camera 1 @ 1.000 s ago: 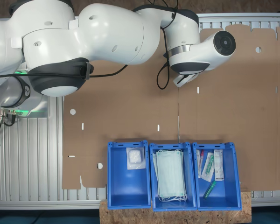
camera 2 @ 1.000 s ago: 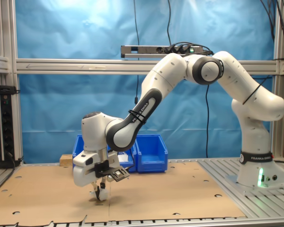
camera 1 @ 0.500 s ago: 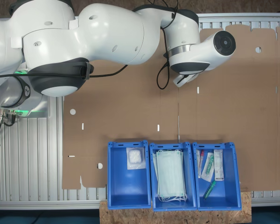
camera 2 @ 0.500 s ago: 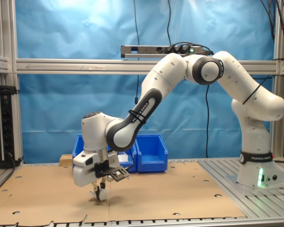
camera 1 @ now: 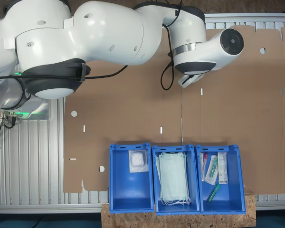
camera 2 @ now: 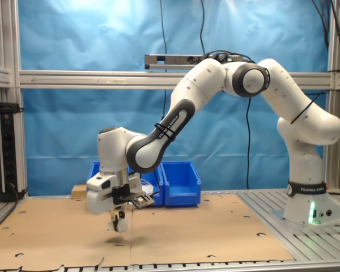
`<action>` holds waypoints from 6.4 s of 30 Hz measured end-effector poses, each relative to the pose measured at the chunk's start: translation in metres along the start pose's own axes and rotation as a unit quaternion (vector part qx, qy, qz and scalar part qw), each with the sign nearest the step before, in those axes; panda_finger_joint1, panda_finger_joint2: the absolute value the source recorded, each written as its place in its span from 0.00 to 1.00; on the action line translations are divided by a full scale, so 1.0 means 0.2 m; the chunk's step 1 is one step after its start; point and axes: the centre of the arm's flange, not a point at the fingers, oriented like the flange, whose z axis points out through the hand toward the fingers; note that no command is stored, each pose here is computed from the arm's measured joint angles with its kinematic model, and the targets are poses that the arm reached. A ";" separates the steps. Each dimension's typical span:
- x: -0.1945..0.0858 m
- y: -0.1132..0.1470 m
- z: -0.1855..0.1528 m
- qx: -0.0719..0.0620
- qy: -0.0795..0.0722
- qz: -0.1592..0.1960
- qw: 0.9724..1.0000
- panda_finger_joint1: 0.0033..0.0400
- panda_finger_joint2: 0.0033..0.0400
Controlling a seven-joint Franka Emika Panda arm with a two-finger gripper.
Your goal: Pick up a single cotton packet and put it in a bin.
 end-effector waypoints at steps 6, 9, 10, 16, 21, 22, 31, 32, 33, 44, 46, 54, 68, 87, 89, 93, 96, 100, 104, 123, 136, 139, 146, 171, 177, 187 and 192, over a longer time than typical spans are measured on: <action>-0.01 0.00 -0.16 -0.004 0.005 0.002 1.000 0.13 0.13; -0.01 0.00 -0.22 -0.004 0.007 0.002 1.000 0.13 0.13; -0.02 -0.01 -0.24 -0.003 0.008 0.003 1.000 0.13 0.13; -0.04 -0.04 -0.39 -0.003 0.013 0.005 1.000 0.13 0.13; -0.06 -0.09 -0.51 -0.001 0.018 0.008 1.000 0.13 0.13; -0.07 -0.10 -0.53 0.000 0.018 0.009 1.000 0.13 0.13; -0.16 -0.20 -0.64 0.007 0.021 0.025 0.999 0.13 0.13; -0.17 -0.21 -0.64 0.008 0.021 0.029 0.999 0.13 0.13; -0.18 -0.22 -0.65 0.009 0.022 0.032 0.999 0.13 0.13; -0.34 -0.33 -0.76 0.009 0.007 0.071 0.997 0.13 0.13; -0.38 -0.35 -0.78 0.007 0.003 0.079 0.997 0.13 0.13; -0.57 -0.44 -0.87 0.002 -0.009 0.115 0.993 0.13 0.13; -0.88 -0.67 -0.94 -0.001 -0.041 0.149 0.988 0.13 0.13; -1.39 -0.89 -0.94 0.005 -0.067 0.208 0.976 0.13 0.13; -1.45 -0.91 -0.93 0.006 -0.069 0.217 0.974 0.13 0.13; -1.56 -0.93 -0.90 0.004 -0.073 0.230 0.970 0.13 0.13; -1.64 -0.94 -0.88 0.001 -0.076 0.237 0.968 0.13 0.13; -1.73 -0.95 -0.84 -0.002 -0.082 0.243 0.967 0.13 0.13; -1.79 -0.96 -0.80 -0.002 -0.087 0.245 0.966 0.13 0.13; -1.87 -0.97 -0.76 -0.014 -0.092 0.230 0.969 0.13 0.13; -1.83 -1.04 -0.67 0.000 -0.081 0.219 0.972 0.13 0.13; -1.83 -1.06 -0.67 0.001 -0.078 0.217 0.973 0.13 0.13; -1.82 -1.07 -0.68 -0.002 -0.074 0.211 0.975 0.13 0.13; -1.82 -1.07 -0.69 -0.007 -0.073 0.208 0.975 0.13 0.13; -1.82 -1.07 -0.70 -0.008 -0.073 0.208 0.975 0.13 0.13; -1.82 -1.07 -0.70 -0.010 -0.073 0.207 0.975 0.13 0.13; -1.82 -1.06 -0.70 -0.011 -0.073 0.207 0.976 0.13 0.13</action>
